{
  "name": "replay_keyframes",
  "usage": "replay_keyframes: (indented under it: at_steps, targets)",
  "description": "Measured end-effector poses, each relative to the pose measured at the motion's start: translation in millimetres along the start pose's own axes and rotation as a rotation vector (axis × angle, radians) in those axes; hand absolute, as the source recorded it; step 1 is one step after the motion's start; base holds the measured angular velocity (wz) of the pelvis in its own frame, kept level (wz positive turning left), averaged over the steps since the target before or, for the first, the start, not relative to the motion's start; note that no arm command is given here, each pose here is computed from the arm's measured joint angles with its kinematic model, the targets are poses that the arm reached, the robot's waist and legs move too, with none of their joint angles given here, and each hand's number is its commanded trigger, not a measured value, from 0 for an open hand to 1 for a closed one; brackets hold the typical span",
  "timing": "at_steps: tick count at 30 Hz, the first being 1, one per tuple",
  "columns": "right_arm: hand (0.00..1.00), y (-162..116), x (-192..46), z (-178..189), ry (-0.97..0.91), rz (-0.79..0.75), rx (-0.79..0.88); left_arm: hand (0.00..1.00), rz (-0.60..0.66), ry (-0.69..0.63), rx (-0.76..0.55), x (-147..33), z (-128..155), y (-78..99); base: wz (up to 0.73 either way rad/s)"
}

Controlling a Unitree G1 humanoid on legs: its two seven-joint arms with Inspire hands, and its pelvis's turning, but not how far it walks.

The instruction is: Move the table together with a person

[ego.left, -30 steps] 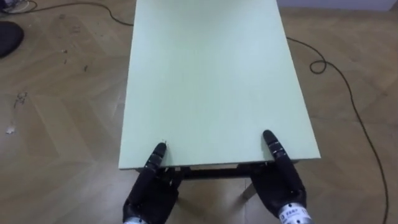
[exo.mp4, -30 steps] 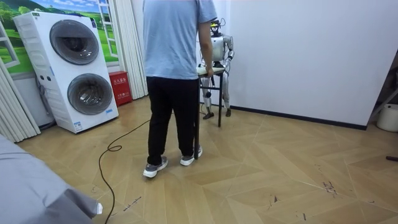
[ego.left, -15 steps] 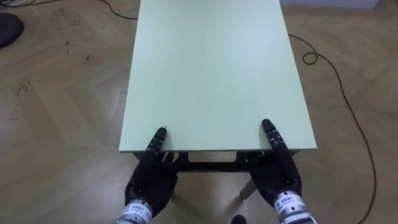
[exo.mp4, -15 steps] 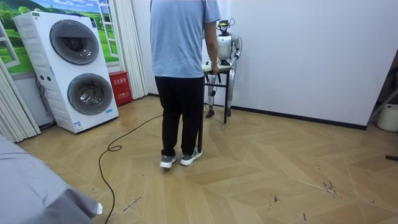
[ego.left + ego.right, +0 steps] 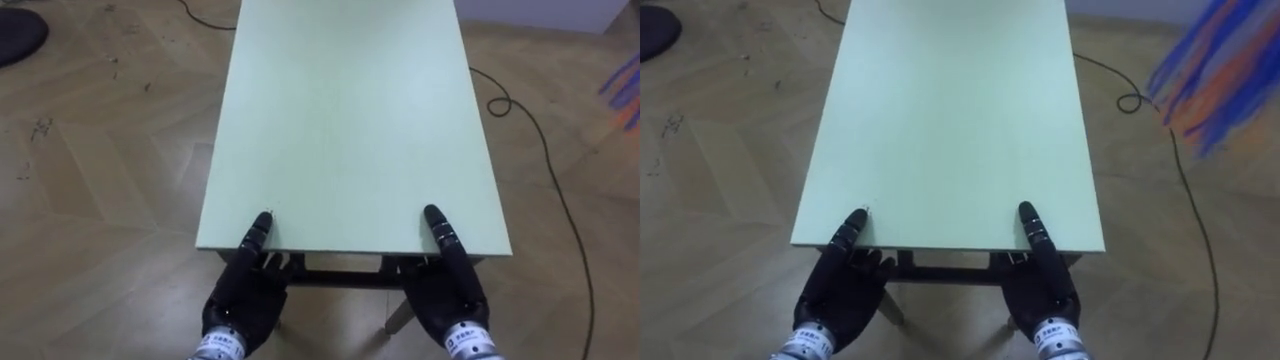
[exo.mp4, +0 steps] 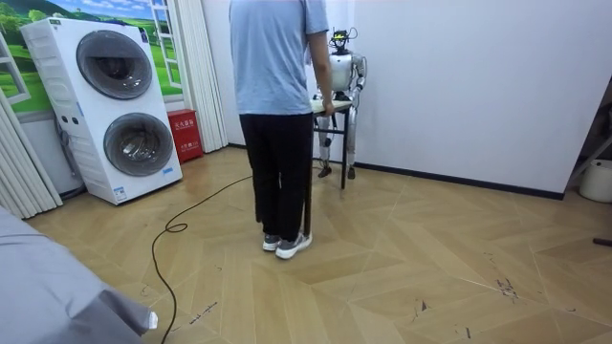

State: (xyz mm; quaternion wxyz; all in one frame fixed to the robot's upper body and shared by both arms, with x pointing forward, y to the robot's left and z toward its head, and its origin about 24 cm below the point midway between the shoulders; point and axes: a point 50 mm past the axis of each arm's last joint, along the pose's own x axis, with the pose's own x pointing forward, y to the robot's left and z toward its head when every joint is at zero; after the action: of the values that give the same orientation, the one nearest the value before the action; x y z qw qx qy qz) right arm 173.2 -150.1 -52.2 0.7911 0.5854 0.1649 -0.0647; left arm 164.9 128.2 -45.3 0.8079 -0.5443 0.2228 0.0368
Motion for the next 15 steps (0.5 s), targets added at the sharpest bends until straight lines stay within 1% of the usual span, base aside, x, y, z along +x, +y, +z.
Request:
replay_keyframes:
  at_steps: [6,10,15]
  targets:
    - [1.0,-1.0,-1.4,-2.4,0.009,-0.001,-0.003,1.0,0.003,-0.003,-0.001,-3.3,0.1,3.6,0.14]
    - [1.0,-2.5,-3.2,-4.2,0.023,-0.005,-0.019,1.0,0.008,-0.002,-0.002,-9.2,0.6,9.8,0.03]
    - [1.0,-1.6,-3.2,-8.1,0.038,-0.002,-0.034,1.0,0.024,-0.001,-0.028,-13.2,1.2,14.5,0.1]
